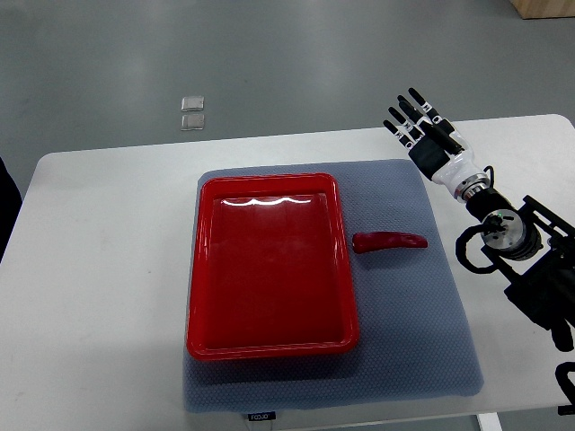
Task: Place red pepper on red tray
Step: 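Move the right hand over the red pepper beside the tray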
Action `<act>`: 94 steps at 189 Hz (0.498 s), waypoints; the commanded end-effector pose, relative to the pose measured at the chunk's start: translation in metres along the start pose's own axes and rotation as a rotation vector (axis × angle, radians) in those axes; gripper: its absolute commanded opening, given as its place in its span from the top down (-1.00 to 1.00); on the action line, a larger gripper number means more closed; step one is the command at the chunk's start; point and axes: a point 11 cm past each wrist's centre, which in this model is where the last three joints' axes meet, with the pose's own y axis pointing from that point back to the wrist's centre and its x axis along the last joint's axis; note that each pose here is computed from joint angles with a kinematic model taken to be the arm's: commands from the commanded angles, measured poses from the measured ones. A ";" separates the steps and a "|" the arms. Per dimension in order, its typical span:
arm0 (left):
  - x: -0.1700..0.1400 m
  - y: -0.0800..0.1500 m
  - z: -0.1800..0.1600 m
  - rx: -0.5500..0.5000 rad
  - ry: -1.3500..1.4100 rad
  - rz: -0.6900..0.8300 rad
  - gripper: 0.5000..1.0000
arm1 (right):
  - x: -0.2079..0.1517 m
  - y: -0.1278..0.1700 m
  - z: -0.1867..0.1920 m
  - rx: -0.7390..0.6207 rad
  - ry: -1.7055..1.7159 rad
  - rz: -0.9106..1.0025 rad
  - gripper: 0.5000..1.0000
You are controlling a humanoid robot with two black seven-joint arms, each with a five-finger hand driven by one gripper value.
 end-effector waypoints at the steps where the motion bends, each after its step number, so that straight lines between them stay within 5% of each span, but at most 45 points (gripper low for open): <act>1: 0.000 0.000 0.000 -0.001 -0.003 0.000 -1.00 | 0.000 0.000 0.001 -0.003 0.000 0.000 -0.64; 55: -0.001 0.000 0.000 -0.001 -0.003 -0.001 -1.00 | -0.010 -0.005 -0.004 -0.026 0.081 -0.043 -0.64; 94: -0.001 0.000 0.003 -0.004 -0.004 -0.003 -1.00 | -0.039 -0.009 -0.029 -0.264 0.846 -0.318 -0.64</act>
